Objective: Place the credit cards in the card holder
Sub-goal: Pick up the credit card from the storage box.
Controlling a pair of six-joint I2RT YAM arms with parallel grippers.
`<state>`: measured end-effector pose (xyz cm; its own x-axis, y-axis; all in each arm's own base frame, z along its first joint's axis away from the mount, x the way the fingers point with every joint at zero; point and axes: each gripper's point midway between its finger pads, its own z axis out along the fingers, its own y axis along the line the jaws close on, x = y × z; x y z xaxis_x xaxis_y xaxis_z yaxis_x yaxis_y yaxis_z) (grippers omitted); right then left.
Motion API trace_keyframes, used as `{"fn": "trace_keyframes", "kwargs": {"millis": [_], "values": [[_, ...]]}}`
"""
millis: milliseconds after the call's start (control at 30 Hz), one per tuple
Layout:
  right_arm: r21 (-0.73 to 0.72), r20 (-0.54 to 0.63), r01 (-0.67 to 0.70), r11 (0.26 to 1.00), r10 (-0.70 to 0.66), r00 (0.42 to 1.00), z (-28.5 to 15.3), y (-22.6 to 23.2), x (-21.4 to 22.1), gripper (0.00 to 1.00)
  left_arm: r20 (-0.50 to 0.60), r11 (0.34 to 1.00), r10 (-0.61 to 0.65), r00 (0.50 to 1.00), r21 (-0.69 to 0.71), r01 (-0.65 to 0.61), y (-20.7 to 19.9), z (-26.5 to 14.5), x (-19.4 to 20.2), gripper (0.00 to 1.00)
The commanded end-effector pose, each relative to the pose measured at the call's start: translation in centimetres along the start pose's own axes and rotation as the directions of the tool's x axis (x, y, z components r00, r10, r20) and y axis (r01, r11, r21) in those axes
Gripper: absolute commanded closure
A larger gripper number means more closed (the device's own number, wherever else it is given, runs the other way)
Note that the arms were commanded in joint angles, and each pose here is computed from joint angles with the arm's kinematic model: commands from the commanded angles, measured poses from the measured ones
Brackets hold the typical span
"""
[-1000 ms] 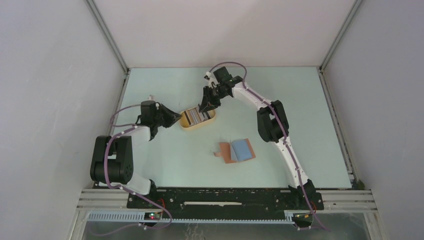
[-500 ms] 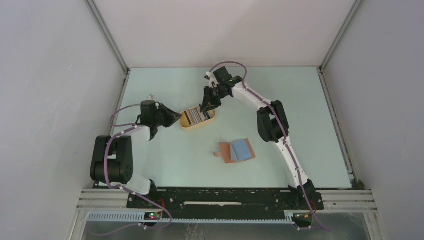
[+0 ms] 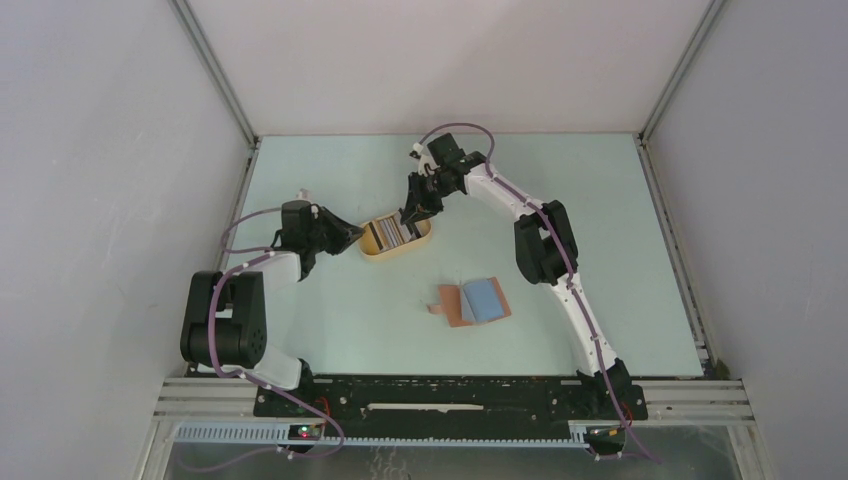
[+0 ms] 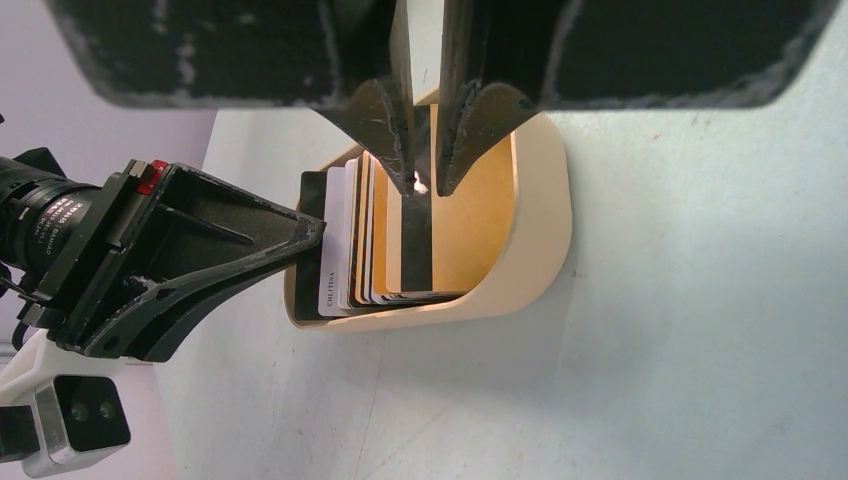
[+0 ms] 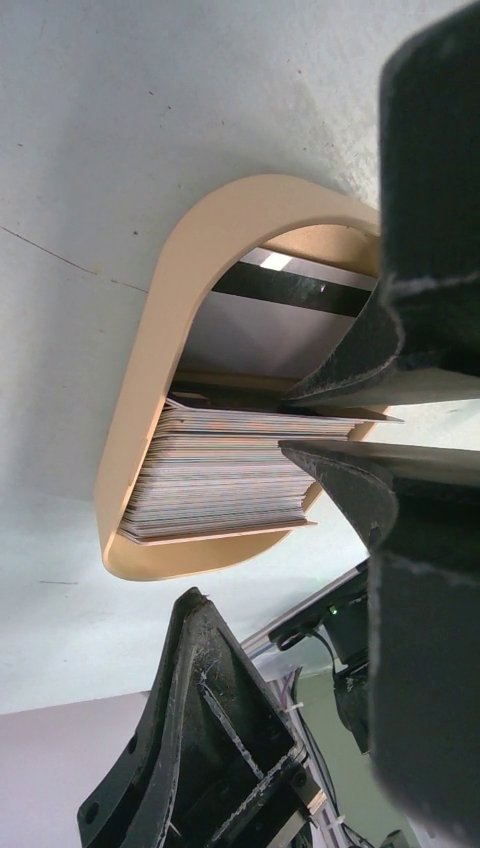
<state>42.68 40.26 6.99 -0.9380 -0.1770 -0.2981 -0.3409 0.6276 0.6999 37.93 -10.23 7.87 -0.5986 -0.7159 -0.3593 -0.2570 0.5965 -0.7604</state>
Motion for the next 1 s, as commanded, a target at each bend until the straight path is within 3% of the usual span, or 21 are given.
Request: {"fn": "trace_keyframes", "kwargs": {"millis": [0, 333, 633, 967], "values": [[-0.007, 0.021, 0.023, 1.0, -0.023, 1.0, -0.8, 0.2, -0.7, 0.75, 0.03, 0.996, 0.055, 0.998, 0.063, -0.057, -2.3, 0.1, -1.4, 0.83], [0.004, 0.03, 0.017, 1.0, -0.017, 0.999, -1.3, -0.2, -0.9, 0.8, 0.029, 0.996, 0.056, 0.998, 0.067, -0.058, -2.4, 0.1, -1.4, 0.83], [0.005, 0.039, 0.016, 1.0, -0.016, 0.999, -1.8, -0.3, -1.2, 0.91, 0.028, 0.996, 0.058, 0.998, 0.07, -0.06, -2.5, 0.1, -1.4, 0.83], [0.04, 0.072, 0.049, 0.998, -0.052, 0.996, -3.0, -0.6, -2.0, 0.93, 0.03, 0.995, 0.063, 0.998, 0.078, -0.065, -2.6, 0.0, -1.4, 0.83]]}}
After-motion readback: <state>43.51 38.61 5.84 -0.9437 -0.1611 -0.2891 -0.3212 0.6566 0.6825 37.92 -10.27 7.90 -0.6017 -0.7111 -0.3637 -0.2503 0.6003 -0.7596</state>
